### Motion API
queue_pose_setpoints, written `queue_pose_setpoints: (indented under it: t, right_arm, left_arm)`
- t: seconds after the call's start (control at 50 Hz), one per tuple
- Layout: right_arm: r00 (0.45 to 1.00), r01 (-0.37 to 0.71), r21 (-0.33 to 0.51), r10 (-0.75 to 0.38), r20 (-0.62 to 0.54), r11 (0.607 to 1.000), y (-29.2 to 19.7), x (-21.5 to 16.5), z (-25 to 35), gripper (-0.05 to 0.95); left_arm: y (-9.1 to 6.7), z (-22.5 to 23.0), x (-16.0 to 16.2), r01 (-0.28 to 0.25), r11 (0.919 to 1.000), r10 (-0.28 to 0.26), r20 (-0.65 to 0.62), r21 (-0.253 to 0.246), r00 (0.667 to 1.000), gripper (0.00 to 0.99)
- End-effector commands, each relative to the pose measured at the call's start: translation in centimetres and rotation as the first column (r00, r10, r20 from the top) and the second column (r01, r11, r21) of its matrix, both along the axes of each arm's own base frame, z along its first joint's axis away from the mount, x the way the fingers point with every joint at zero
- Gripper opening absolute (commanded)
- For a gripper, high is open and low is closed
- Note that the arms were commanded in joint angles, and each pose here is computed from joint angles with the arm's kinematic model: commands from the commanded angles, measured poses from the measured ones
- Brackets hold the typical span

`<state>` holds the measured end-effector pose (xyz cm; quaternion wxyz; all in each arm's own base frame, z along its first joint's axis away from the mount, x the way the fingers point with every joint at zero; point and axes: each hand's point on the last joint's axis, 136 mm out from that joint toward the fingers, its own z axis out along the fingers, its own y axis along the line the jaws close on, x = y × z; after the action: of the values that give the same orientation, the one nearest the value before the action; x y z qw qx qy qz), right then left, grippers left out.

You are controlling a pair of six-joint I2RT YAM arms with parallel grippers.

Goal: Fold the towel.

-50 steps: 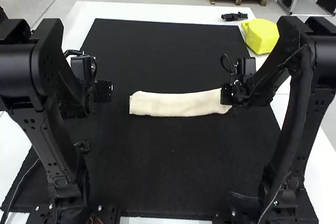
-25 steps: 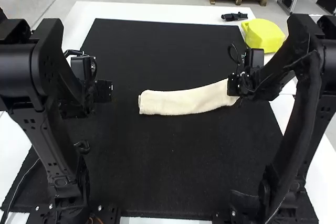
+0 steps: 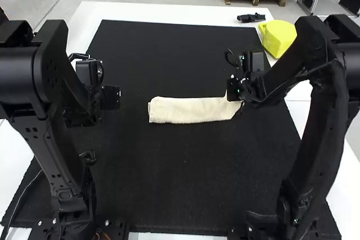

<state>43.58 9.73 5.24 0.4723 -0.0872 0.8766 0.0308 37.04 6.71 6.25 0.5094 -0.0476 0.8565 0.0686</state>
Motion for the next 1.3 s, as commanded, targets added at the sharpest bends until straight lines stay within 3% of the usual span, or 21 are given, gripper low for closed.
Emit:
queue_pose_setpoints:
  t: [0.0, 0.78, 1.28]
  right_arm:
    - [0.998, 0.007, 0.022, -0.008, 0.059, 1.0, 1.3, 1.1, 2.2, -0.02]
    - [0.955, -0.259, 0.07, 0.244, 0.171, 0.963, 15.4, -2.0, 5.6, -0.02]
    - [0.969, -0.193, 0.021, 0.187, 0.162, 0.981, 13.4, -0.9, 4.3, -0.02]
  left_arm:
    - [0.4, 1.5, 0.5, -0.005, 0.9999, 0.005, 0.041, 0.016, 0.999, 0.957]
    - [0.5, 0.8, 0.6, -0.009, 0.9998, 0.009, 0.03, 0.016, 1.0, 0.957]
    - [0.4, -0.7, 0.4, -0.008, 1.0, 0.008, -0.005, 0.004, 1.0, 0.957]
